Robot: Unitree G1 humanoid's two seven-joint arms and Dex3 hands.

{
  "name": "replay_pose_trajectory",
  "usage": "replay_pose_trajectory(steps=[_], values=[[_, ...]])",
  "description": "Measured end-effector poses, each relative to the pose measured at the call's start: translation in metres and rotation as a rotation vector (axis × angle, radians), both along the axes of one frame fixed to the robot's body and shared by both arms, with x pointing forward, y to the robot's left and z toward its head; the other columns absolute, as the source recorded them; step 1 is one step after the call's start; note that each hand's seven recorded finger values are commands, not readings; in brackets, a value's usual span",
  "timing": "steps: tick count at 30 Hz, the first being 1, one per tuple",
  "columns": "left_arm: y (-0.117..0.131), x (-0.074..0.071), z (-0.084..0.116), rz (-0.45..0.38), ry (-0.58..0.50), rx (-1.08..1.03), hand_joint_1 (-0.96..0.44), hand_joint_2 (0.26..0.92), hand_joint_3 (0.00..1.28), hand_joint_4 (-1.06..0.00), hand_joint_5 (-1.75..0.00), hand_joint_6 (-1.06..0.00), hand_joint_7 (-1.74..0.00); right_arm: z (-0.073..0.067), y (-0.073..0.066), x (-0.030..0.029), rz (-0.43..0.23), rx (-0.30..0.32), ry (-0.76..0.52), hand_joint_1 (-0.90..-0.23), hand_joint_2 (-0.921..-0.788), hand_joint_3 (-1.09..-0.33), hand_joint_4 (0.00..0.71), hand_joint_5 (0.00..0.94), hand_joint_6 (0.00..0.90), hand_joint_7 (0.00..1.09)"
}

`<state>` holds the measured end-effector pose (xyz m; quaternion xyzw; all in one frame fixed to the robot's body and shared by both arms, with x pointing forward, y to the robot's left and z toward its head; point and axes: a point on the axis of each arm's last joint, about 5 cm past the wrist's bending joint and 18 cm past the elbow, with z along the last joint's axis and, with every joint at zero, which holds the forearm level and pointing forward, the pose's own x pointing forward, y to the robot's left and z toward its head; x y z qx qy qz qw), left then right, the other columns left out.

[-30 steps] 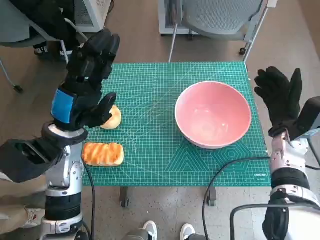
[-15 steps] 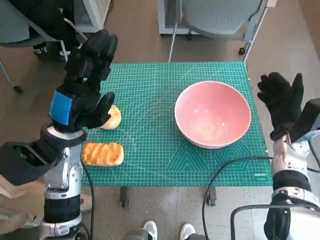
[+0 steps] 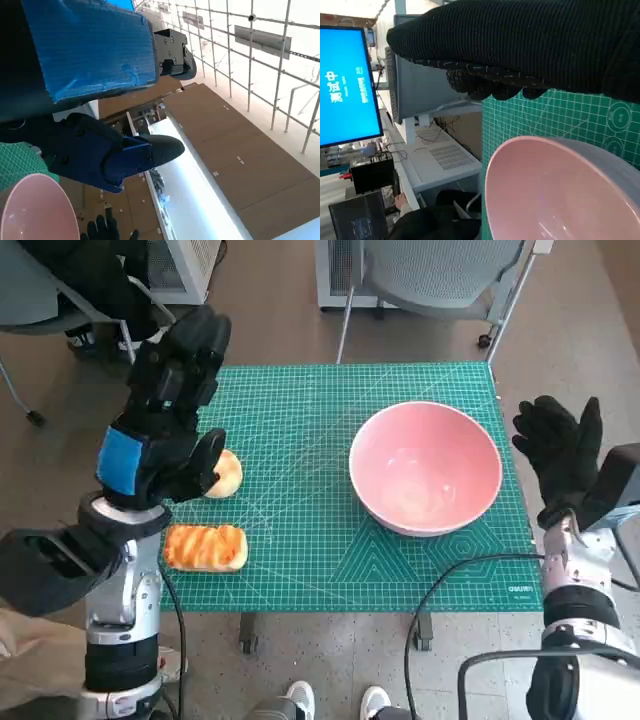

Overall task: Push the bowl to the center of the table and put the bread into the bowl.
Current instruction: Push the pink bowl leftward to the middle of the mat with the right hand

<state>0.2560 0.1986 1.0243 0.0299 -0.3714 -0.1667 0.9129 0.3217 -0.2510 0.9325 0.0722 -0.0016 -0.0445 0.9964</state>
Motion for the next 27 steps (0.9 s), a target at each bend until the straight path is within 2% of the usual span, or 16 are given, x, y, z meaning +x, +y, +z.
replay_pose_trajectory(steps=[8, 27], values=[[0.001, -0.002, -0.002, 0.008, 0.008, 0.001, -0.55, 0.875, 0.68, -0.01, -0.15, 0.0, -0.49, -0.003, 0.006, 0.0009, 0.014, 0.013, 0.007, -0.593, -0.921, -0.853, 0.355, 0.002, 0.421, 0.03], [0.004, -0.004, -0.002, 0.02, 0.012, 0.003, -0.54, 0.875, 0.67, 0.0, -0.17, 0.0, -0.49, -0.008, 0.022, 0.0028, 0.056, 0.023, 0.02, -0.597, -0.921, -0.845, 0.361, 0.003, 0.428, 0.03]])
